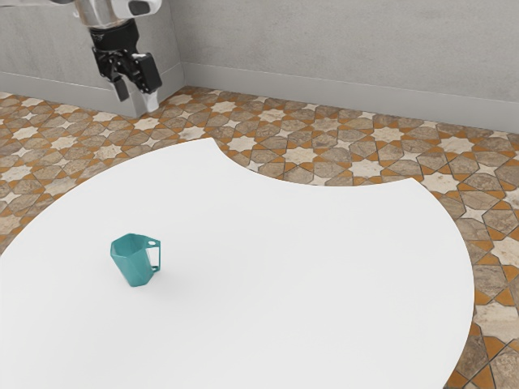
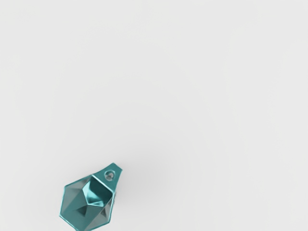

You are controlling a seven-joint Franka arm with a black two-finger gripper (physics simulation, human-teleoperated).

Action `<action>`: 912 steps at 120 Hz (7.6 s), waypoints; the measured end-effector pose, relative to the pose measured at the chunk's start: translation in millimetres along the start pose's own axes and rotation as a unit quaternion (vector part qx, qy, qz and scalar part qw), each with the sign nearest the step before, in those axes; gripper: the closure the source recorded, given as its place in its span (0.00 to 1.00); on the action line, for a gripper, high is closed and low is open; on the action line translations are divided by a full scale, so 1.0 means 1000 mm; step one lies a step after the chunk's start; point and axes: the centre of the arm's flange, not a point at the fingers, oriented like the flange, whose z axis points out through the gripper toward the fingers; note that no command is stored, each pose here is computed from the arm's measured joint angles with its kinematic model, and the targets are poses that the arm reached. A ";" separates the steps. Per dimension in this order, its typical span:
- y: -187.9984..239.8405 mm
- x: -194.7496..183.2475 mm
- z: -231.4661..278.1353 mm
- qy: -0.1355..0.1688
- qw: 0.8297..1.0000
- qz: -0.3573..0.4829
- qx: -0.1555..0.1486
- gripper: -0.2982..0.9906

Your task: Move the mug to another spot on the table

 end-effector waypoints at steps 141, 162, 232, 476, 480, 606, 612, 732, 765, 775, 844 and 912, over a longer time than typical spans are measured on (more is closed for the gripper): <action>-0.046 0.011 0.267 -0.066 0.980 0.190 0.001 0.25; -0.065 0.007 0.301 -0.082 0.964 0.253 -0.013 0.25; -0.078 -0.011 0.356 -0.073 0.932 0.353 -0.027 0.25; -0.085 -0.008 0.399 -0.114 0.955 0.275 -0.005 0.60; -0.084 -0.007 0.399 -0.116 0.955 0.273 -0.003 0.61; 0.039 0.108 0.365 -0.194 0.940 0.264 0.093 0.83; 0.056 0.111 0.366 -0.195 0.938 0.272 0.095 0.83; 0.104 0.086 0.371 -0.323 0.890 0.305 0.102 0.84; 0.053 0.094 0.372 -0.326 0.892 0.290 0.116 0.84; 0.052 0.103 0.378 -0.321 0.893 0.293 0.117 0.84; 0.040 0.138 0.403 -0.297 0.900 0.299 0.114 0.84; 0.050 0.137 0.439 -0.304 0.896 0.310 0.093 0.69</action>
